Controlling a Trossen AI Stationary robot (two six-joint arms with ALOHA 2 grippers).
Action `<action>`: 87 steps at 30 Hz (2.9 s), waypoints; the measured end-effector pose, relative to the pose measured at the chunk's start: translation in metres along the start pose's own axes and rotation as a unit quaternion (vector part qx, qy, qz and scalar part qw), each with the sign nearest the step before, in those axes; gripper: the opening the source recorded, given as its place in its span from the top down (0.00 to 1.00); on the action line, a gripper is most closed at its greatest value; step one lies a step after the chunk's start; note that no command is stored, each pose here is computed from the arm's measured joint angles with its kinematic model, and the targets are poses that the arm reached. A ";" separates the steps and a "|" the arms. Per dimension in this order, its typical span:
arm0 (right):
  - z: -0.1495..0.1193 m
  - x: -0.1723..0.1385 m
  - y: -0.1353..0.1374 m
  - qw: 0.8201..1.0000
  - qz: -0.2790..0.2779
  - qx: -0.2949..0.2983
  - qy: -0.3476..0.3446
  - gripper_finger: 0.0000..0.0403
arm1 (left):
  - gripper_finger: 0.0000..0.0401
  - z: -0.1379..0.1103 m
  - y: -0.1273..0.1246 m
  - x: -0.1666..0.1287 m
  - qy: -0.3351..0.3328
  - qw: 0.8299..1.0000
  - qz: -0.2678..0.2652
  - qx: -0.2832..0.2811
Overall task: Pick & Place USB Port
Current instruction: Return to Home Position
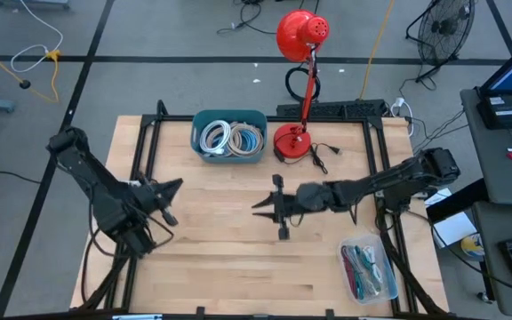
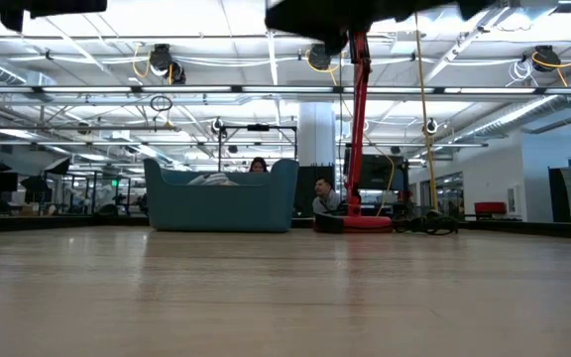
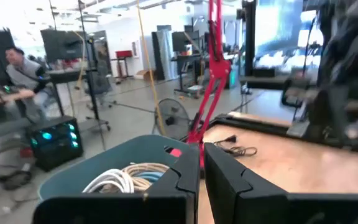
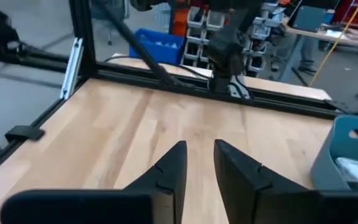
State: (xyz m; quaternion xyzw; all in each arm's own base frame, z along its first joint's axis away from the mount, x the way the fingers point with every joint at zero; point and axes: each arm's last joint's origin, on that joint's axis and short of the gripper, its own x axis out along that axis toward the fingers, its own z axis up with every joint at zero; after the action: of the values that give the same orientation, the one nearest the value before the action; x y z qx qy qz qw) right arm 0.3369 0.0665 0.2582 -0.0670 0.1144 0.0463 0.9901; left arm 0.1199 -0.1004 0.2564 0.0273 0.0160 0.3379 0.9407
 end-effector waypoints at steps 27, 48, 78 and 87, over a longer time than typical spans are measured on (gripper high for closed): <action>-0.073 -0.052 -0.191 0.986 -0.051 0.151 -0.056 1.00 | 0.94 -0.010 0.108 0.007 -0.012 0.987 0.074 -0.144; -0.018 -0.074 -0.102 0.998 -0.042 0.044 -0.008 1.00 | 0.94 -0.008 0.100 0.009 -0.013 0.985 0.074 -0.153; -0.104 -0.159 -0.036 0.994 -0.074 0.050 -0.062 1.00 | 0.94 -0.002 0.083 0.011 0.000 0.988 0.069 -0.141; -0.116 -0.167 -0.032 0.997 -0.043 0.064 -0.024 1.00 | 0.94 -0.002 0.083 0.011 0.005 0.988 0.067 -0.139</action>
State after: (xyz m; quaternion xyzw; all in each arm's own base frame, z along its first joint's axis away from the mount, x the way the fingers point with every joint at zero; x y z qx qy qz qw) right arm 0.1530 0.0052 0.1894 -0.0069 0.0904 -0.0024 0.9959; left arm 0.0758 -0.0292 0.2593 -0.1044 -0.0286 0.3995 0.9103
